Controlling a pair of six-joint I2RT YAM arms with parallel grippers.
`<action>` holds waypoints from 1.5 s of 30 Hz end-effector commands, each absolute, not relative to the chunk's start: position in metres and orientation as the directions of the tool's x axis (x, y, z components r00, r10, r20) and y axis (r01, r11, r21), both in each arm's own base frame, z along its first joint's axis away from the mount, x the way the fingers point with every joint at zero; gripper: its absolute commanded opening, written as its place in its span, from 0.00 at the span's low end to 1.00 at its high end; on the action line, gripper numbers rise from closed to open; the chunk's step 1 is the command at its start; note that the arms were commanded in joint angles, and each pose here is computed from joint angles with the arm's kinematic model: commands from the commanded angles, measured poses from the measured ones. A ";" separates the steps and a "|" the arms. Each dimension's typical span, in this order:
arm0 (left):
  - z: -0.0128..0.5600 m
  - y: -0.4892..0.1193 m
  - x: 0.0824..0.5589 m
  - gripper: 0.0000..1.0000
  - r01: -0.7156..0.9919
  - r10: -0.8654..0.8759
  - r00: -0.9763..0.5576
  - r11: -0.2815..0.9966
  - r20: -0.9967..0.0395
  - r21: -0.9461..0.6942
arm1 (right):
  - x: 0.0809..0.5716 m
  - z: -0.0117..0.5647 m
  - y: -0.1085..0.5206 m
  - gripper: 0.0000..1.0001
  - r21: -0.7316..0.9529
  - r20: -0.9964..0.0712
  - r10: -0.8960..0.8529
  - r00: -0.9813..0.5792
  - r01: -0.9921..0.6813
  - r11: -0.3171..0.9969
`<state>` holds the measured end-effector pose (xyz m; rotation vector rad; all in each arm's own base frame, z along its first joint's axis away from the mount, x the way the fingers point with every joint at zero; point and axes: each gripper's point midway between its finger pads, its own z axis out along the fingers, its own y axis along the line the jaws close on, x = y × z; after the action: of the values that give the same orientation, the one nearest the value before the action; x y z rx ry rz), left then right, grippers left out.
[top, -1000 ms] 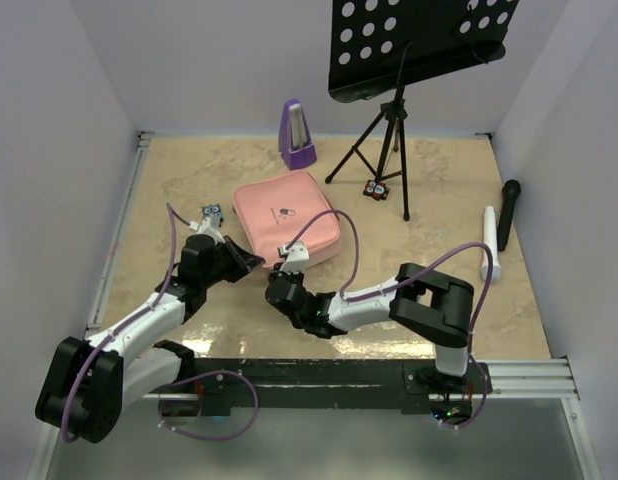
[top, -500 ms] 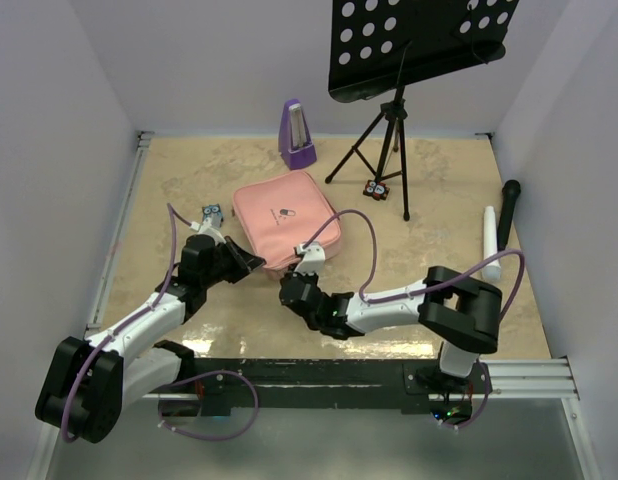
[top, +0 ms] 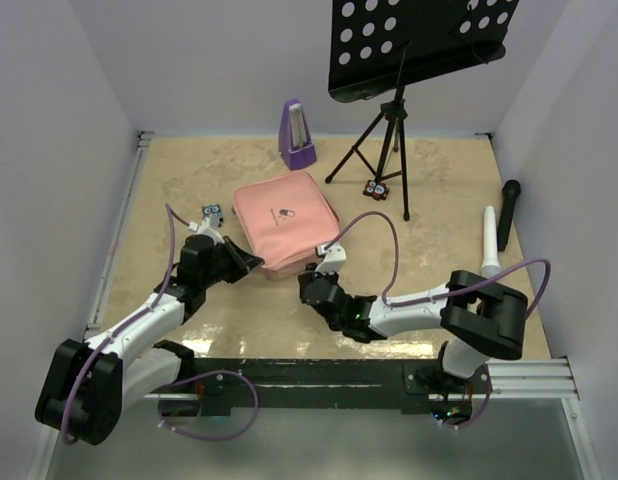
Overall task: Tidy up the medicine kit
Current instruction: Zip the medicine box at the center of the board.
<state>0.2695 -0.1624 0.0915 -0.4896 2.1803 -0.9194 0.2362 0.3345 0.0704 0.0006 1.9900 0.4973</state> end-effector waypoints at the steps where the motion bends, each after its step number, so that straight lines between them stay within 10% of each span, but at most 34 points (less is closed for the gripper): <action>1: 0.077 -0.148 0.270 0.00 -0.093 -0.552 -0.669 0.728 -0.499 -0.680 | 0.228 0.131 0.367 0.33 0.429 -0.883 0.298 -0.363 -0.366 0.826; 5: 0.081 -0.153 0.272 0.00 -0.080 -0.555 -0.673 0.712 -0.489 -0.698 | 0.224 0.136 0.383 0.60 0.433 -0.885 0.291 -0.363 -0.415 0.800; 11: 0.087 -0.155 0.272 0.00 -0.068 -0.556 -0.671 0.704 -0.490 -0.707 | 0.225 0.129 0.406 0.68 0.406 -0.894 0.248 -0.375 -0.438 0.802; 45: 0.092 -0.157 0.268 0.00 -0.041 -0.541 -0.679 0.703 -0.497 -0.710 | 0.267 0.074 0.404 0.37 0.263 -0.894 0.167 -0.417 -0.186 0.947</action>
<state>0.2691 -0.1618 0.0929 -0.4902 2.1787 -0.9284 0.2478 0.4174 0.0773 -0.0902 1.9731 0.4668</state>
